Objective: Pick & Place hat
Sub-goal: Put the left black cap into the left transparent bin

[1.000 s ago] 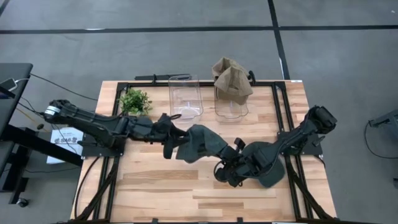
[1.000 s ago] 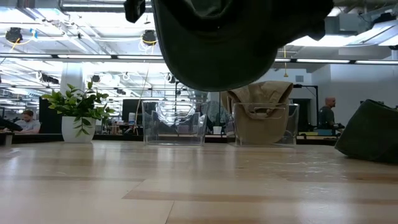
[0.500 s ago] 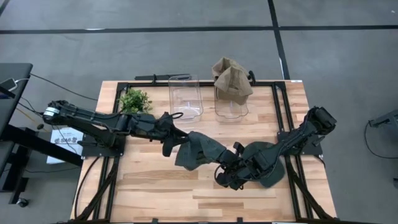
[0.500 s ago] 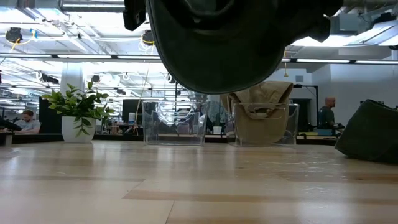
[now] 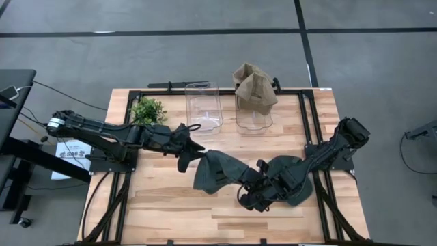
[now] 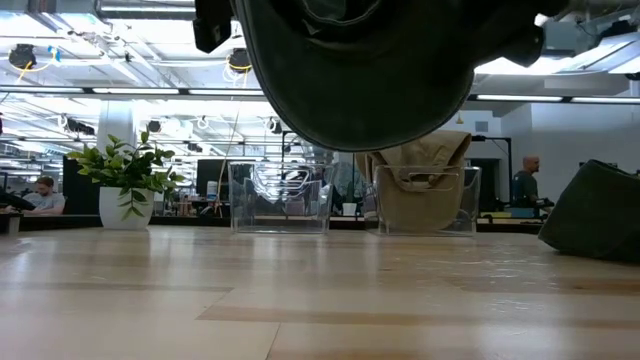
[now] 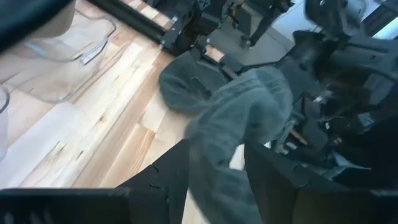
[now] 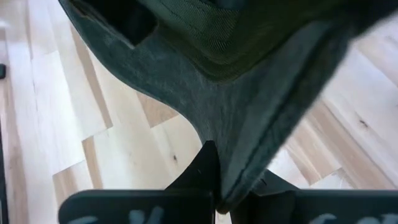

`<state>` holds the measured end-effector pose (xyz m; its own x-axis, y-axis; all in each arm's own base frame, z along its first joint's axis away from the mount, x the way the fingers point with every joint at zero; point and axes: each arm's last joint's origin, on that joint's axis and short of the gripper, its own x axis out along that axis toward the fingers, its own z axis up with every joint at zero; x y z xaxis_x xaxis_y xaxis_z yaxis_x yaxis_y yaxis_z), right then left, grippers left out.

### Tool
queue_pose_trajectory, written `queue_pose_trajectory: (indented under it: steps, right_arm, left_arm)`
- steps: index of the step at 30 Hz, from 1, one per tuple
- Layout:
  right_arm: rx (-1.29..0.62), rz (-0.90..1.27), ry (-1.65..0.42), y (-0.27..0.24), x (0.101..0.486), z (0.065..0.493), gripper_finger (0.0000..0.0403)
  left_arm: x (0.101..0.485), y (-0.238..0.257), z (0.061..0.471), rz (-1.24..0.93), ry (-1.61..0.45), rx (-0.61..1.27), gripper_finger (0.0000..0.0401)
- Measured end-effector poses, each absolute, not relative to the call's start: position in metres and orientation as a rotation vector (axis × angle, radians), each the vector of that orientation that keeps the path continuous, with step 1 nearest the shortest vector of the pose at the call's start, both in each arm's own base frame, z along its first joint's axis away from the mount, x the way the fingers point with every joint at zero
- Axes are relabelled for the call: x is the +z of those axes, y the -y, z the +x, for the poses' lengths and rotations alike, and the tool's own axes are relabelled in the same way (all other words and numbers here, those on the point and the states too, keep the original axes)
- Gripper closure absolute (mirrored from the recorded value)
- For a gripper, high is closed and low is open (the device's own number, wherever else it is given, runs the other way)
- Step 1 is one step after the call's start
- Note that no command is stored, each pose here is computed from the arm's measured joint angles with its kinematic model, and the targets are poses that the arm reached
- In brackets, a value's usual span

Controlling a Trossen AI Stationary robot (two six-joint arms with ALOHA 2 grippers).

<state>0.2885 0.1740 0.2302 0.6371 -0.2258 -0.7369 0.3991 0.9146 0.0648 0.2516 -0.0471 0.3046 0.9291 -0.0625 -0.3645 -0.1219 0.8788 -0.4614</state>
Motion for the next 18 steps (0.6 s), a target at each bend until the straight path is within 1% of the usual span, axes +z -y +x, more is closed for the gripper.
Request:
queue_pose_trajectory:
  steps: [7, 18]
  right_arm:
    - [-0.365, 0.223, -0.808, -0.171, 0.23, 0.29, 0.0403]
    - [-0.381, 0.199, -0.815, -0.149, 0.23, 0.304, 0.0403]
  left_arm:
    - [0.301, 0.042, 0.251, -0.513, -0.411, 0.064, 0.0252]
    - [0.301, 0.042, 0.251, -0.518, -0.41, 0.066, 0.0252]
